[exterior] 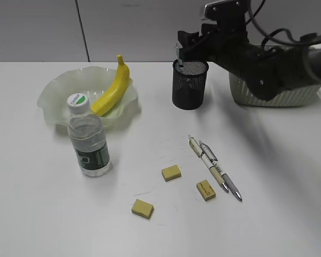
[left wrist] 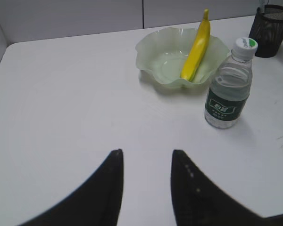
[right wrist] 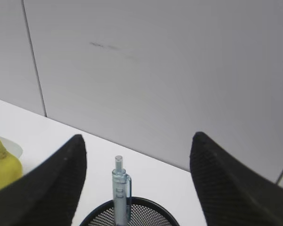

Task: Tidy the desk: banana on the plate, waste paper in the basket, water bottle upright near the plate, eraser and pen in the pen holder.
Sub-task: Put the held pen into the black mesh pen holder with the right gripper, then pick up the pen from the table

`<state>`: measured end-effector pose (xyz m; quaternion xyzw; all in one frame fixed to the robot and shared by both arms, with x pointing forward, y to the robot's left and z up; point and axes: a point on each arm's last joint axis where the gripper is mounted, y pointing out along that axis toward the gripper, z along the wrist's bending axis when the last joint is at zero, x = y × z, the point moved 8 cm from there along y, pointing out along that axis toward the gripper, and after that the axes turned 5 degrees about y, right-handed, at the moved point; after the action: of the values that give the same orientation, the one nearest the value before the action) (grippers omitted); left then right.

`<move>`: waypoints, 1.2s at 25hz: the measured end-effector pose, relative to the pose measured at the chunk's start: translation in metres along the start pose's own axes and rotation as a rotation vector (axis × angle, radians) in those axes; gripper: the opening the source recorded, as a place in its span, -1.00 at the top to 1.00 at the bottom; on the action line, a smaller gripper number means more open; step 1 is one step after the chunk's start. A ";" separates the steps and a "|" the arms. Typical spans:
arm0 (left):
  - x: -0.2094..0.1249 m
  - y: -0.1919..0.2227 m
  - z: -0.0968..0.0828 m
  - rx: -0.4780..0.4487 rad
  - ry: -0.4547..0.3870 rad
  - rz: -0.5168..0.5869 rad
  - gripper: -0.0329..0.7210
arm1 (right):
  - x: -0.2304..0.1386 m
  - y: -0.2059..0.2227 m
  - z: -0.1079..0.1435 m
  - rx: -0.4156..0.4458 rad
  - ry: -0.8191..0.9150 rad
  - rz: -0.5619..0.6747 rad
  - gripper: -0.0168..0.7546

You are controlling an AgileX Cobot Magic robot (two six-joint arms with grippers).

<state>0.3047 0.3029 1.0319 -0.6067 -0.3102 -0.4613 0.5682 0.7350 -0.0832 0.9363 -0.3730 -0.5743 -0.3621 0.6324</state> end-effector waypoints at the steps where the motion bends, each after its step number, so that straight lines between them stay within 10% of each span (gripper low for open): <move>1: 0.000 0.000 0.000 0.000 0.000 0.000 0.24 | 0.010 -0.004 0.000 -0.009 -0.005 0.031 -0.45; 8: 0.000 0.000 0.000 0.000 0.000 0.000 0.24 | 0.098 -0.099 -0.005 -0.128 -0.050 0.402 -0.19; 17: 0.000 0.000 0.000 -0.002 -0.001 0.000 0.26 | 0.057 -0.333 0.000 -0.256 0.001 0.913 -0.05; 30: 0.038 0.015 -0.005 -0.021 0.007 -0.015 0.26 | 0.055 -0.470 0.018 -0.223 0.049 0.452 -0.04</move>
<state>0.3318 0.2900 1.0602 -0.6090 -0.3078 -0.4707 0.5593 0.3147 -0.2846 1.0186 -0.5502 -0.4173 -0.2817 0.6662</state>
